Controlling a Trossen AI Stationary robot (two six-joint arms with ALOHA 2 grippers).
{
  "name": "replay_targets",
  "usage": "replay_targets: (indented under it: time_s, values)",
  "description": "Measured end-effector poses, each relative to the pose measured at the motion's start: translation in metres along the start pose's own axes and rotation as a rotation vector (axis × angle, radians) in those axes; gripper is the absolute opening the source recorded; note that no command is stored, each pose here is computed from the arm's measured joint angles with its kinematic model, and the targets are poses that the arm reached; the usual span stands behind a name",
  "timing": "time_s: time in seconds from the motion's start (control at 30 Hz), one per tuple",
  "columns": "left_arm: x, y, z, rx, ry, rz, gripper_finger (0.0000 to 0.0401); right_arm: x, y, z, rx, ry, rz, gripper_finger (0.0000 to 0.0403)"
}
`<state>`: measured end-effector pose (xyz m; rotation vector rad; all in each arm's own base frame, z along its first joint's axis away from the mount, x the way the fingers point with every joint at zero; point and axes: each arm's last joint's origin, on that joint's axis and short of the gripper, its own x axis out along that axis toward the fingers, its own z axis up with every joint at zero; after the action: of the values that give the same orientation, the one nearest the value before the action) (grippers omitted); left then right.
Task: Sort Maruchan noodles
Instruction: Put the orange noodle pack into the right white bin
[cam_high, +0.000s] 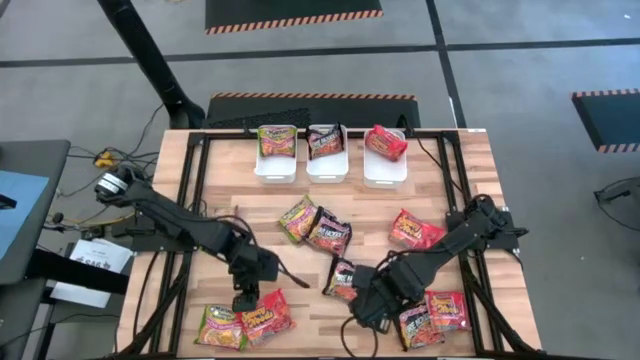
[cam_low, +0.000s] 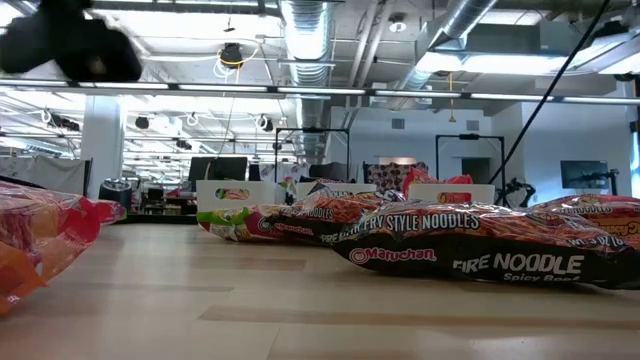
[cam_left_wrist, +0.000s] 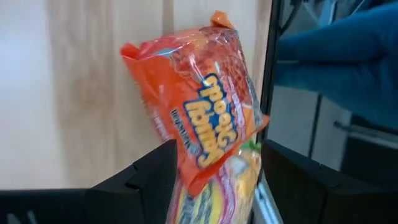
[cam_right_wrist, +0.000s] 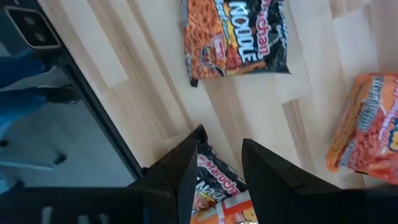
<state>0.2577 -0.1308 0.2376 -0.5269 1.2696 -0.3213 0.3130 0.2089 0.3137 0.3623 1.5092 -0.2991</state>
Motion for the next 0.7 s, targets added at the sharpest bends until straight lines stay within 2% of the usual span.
replay_targets:
  time_s: [0.23,0.7]
  values:
    - [0.031,0.032,-0.023,-0.164,-0.025,0.08,0.0217,0.001,0.006,-0.007,-0.011,-0.004,0.009,0.0152]
    - [0.06,0.046,-0.048,-0.268,-0.057,-0.047,0.0217,0.001,0.006,-0.004,-0.01,-0.017,0.025,0.0152]
